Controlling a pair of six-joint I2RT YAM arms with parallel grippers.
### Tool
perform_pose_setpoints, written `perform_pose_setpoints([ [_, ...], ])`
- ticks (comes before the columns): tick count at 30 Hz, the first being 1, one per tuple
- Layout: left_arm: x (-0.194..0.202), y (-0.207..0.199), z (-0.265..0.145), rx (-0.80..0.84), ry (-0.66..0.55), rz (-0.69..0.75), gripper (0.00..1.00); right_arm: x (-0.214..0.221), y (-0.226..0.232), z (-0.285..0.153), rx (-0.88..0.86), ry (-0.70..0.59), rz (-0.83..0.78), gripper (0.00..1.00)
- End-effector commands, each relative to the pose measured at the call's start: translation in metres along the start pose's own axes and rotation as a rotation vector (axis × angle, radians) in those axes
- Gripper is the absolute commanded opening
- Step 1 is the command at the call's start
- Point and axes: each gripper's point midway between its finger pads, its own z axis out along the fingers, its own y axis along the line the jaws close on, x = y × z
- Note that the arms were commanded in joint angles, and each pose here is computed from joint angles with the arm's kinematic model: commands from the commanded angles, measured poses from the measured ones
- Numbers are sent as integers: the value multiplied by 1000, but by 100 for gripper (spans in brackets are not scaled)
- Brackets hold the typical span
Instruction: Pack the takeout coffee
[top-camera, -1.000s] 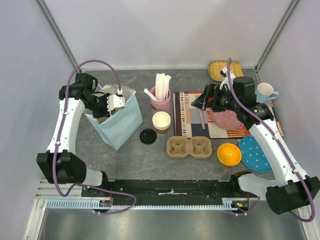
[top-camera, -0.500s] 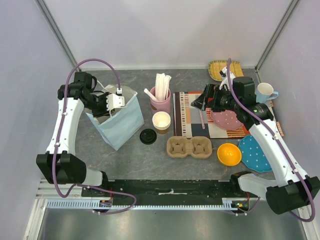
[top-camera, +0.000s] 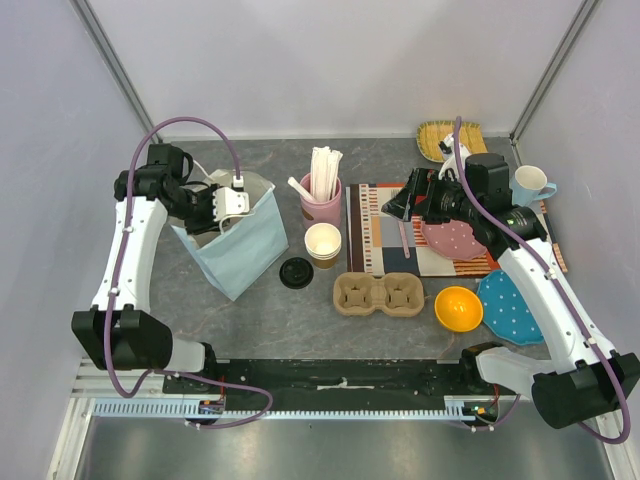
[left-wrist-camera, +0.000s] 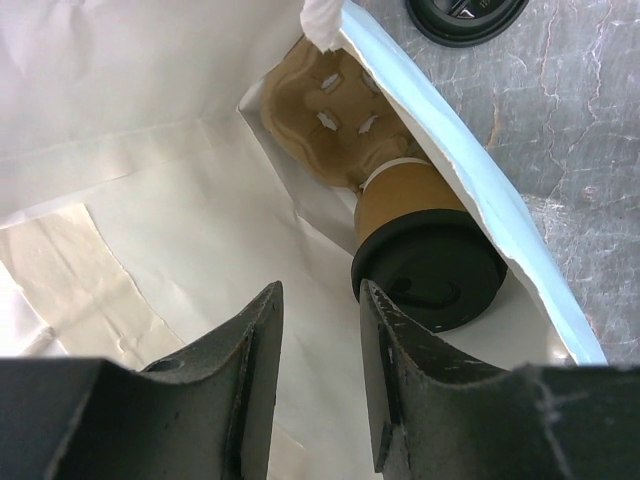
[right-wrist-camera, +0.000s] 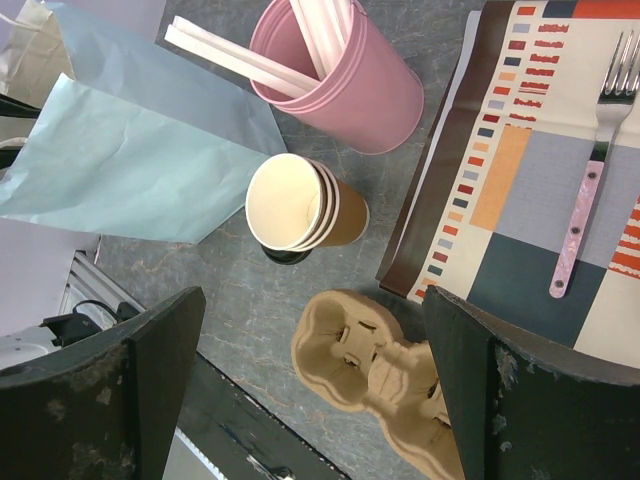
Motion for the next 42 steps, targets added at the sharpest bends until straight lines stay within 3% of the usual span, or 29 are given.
perform_pose_setpoints([
  [1, -14, 2, -12, -32, -40, 44, 43, -15, 11, -4, -26, -49, -23, 98],
  [21, -11, -7, 6, 17, -67, -74, 45, -16, 12, -2, -29, -45, -21, 98],
  [31, -34, 48, -32, -240, -101, -60, 46, -14, 12, 0, -27, -39, -21, 98],
  [42, -60, 68, -64, -350, -174, -143, 49, -12, 12, 2, -29, -33, -23, 98],
])
